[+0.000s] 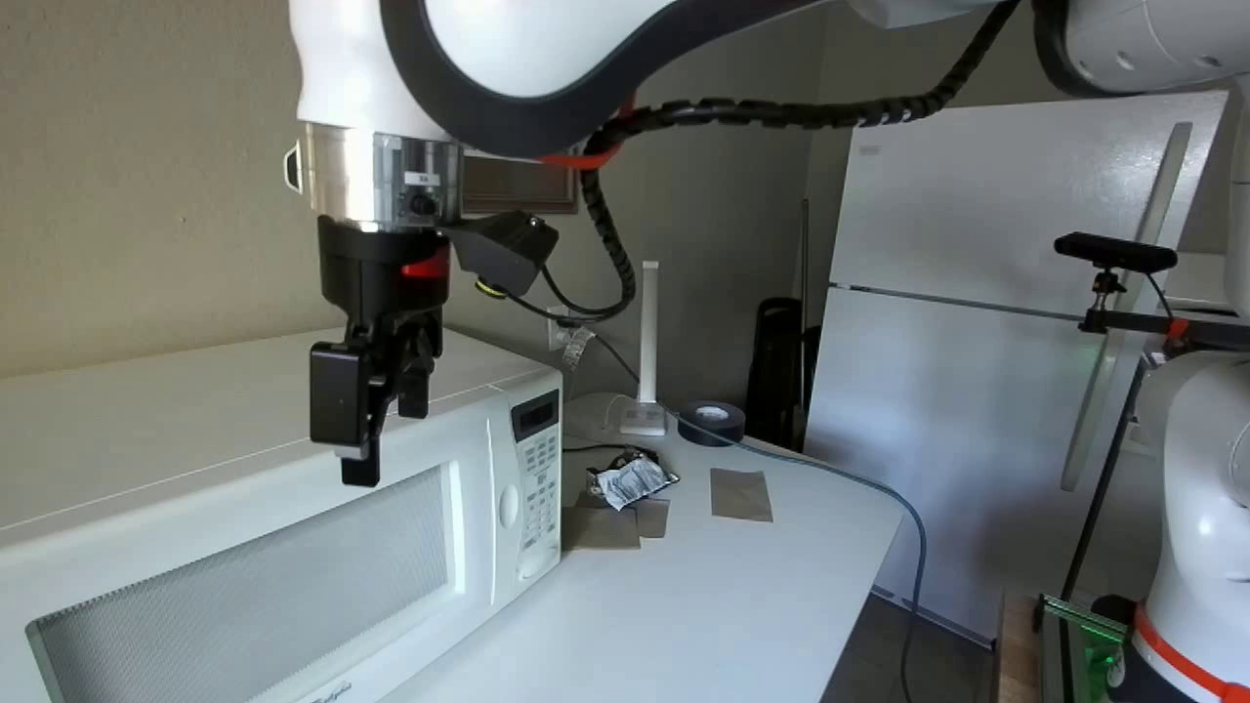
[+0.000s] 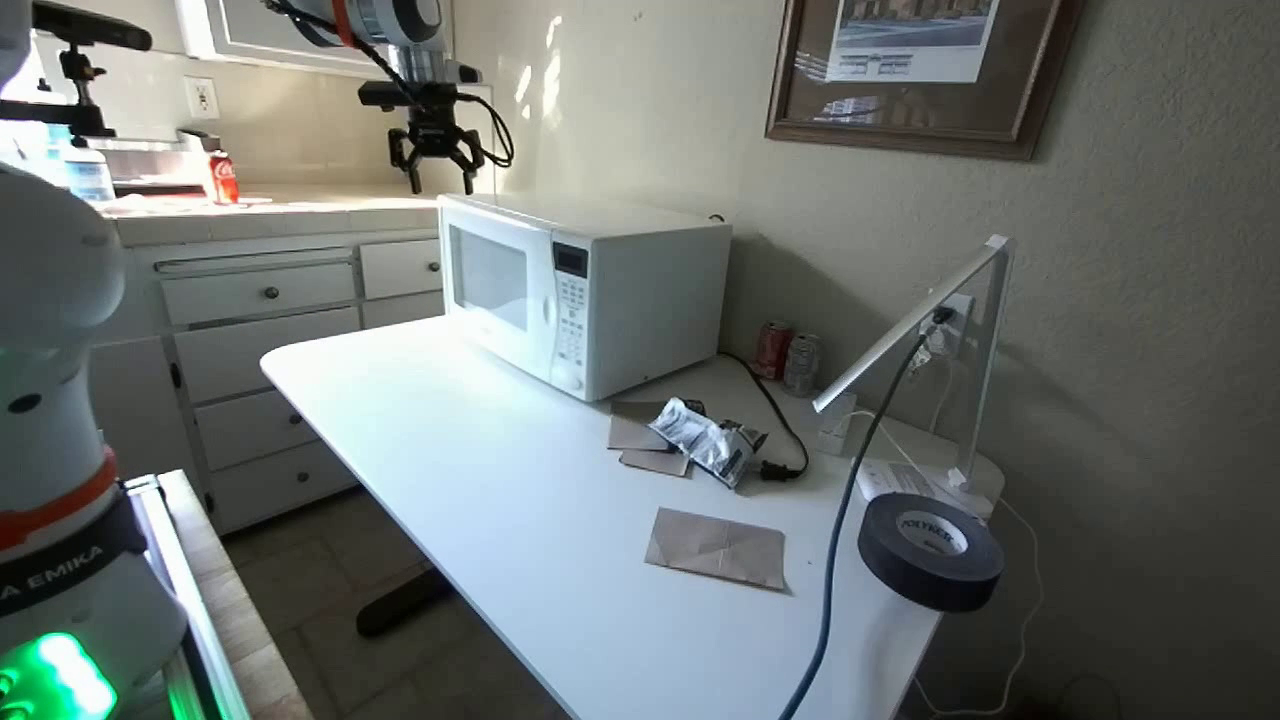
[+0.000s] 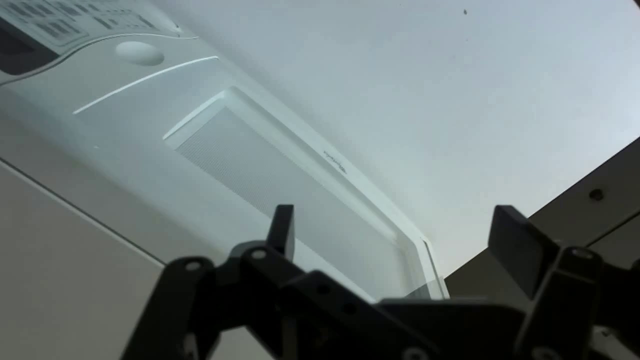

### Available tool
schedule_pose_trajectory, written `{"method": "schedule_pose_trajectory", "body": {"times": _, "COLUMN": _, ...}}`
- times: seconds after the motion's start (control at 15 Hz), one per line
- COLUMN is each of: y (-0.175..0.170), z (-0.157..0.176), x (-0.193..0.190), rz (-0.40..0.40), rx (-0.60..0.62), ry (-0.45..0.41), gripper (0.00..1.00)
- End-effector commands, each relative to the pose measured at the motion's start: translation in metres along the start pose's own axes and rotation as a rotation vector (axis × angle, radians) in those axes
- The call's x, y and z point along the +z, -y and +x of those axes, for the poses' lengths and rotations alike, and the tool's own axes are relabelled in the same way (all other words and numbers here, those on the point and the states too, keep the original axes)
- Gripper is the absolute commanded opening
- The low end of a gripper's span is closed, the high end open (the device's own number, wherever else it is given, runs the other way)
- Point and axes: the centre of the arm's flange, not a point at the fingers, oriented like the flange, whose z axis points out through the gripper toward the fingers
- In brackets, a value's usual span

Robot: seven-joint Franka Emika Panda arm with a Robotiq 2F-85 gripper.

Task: Pick up the black bowl and put it in the microwave, close the microwave door fully

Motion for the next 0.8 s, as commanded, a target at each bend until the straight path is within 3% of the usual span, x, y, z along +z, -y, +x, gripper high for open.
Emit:
{"method": "schedule_pose_trajectory", "body": {"times": 0.0, "y": -0.011, "z": -0.043, "x": -0.016, "rz": -0.049, "rx": 0.022, "ry": -0.07, "gripper": 1.0}}
{"method": "schedule_pose_trajectory", "body": {"times": 0.73, "y": -0.034, "z": -0.114, "x": -0.039, "rz": -0.108, "rx": 0.192, "ry": -0.154, "gripper": 1.0}}
